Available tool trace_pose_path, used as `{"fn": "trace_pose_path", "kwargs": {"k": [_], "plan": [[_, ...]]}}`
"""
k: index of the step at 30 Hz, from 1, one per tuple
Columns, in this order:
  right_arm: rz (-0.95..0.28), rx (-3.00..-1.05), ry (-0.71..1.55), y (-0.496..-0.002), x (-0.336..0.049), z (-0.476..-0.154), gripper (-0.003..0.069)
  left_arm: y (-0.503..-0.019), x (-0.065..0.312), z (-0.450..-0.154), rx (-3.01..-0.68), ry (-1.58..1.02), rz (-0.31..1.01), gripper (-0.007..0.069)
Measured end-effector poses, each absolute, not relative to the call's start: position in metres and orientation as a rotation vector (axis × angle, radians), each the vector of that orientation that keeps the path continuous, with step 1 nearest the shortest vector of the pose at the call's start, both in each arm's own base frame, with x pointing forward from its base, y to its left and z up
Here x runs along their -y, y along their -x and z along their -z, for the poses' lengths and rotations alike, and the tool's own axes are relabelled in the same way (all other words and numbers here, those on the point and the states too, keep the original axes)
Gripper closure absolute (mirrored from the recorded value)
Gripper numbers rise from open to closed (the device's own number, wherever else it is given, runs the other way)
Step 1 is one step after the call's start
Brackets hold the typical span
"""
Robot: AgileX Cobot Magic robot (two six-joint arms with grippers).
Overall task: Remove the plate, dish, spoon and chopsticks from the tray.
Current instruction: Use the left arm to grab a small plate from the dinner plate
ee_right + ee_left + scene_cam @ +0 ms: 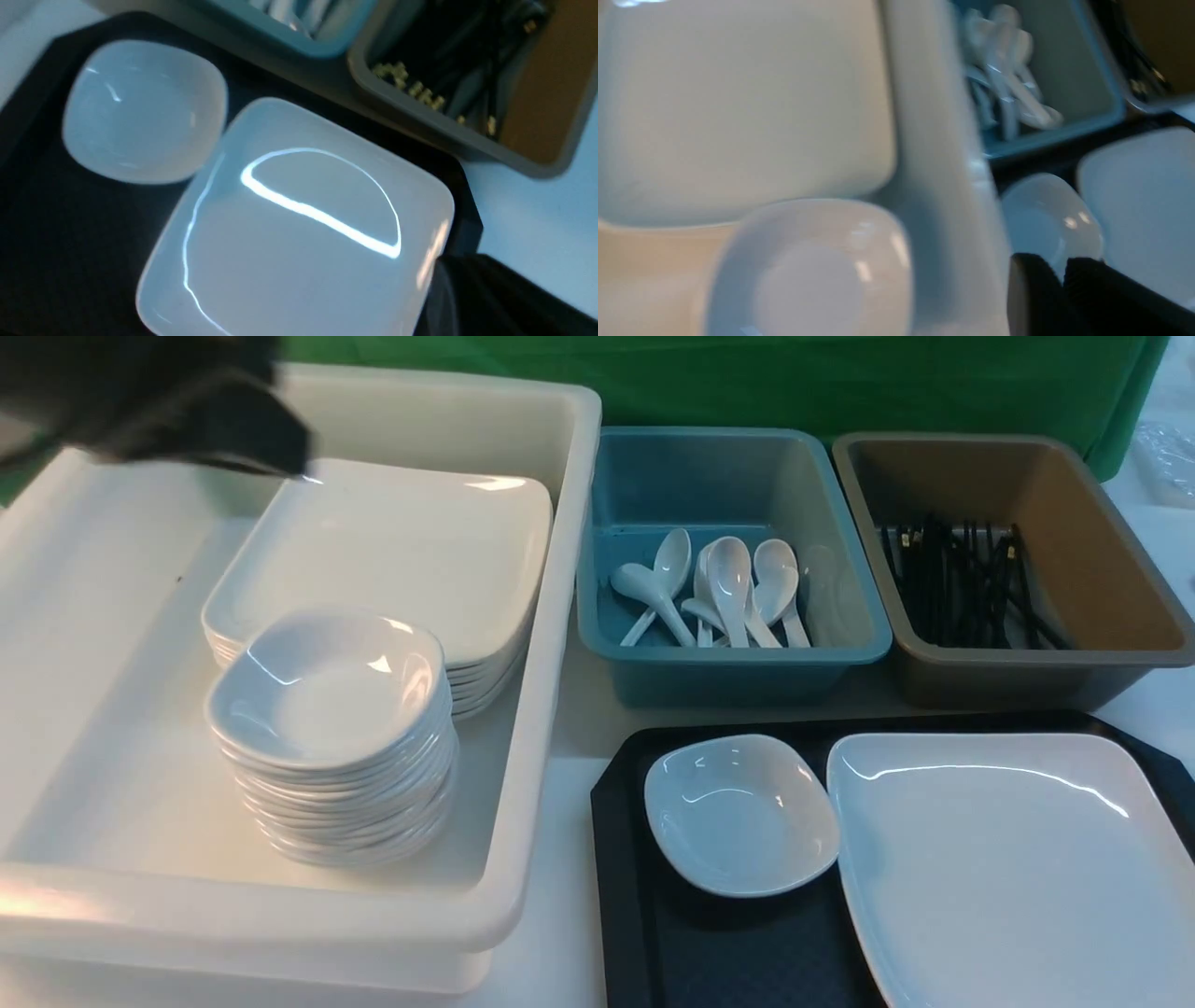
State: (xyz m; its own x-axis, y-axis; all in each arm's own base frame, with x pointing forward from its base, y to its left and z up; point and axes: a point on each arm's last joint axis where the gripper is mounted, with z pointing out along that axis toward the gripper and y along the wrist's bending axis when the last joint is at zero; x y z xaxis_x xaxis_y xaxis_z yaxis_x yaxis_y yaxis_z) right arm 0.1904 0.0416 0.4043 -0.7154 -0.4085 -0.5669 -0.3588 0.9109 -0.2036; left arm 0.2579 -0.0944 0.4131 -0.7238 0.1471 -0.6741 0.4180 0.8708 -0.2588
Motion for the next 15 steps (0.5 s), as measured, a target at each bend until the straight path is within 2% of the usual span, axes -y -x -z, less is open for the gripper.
{"fn": "trace_pose_path", "kwargs": {"k": [4, 6, 8, 11, 12, 13, 15], "plan": [[0.125, -2.551, 0.390, -0.173, -0.018, -0.373, 0.0622, -0.250, 0.167, -0.395, -2.350, -0.652, 0.557, 0.0617], [0.099, -2.640, 0.343, -0.164, -0.013, -0.344, 0.0622, -0.249, 0.212, -0.372, -2.357, -0.754, 0.519, 0.0620], [0.051, -2.685, 0.333, -0.159, -0.015, -0.330, 0.0622, -0.248, 0.238, -0.352, -2.365, -0.849, 0.464, 0.0620], [-0.089, -2.759, 0.375, -0.150, -0.023, -0.305, 0.0622, -0.246, 0.279, -0.307, -2.402, -1.005, 0.358, 0.0611], [-0.097, -2.762, 0.381, -0.150, -0.024, -0.304, 0.0622, -0.246, 0.281, -0.304, -2.405, -1.014, 0.352, 0.0610], [-0.149, -2.772, 0.432, -0.148, -0.027, -0.297, 0.0622, -0.245, 0.295, -0.283, -2.424, -1.084, 0.294, 0.0592], [-0.184, -2.767, 0.456, -0.147, -0.030, -0.293, 0.0622, -0.246, 0.306, -0.261, -2.440, -1.148, 0.228, 0.0557]]}}
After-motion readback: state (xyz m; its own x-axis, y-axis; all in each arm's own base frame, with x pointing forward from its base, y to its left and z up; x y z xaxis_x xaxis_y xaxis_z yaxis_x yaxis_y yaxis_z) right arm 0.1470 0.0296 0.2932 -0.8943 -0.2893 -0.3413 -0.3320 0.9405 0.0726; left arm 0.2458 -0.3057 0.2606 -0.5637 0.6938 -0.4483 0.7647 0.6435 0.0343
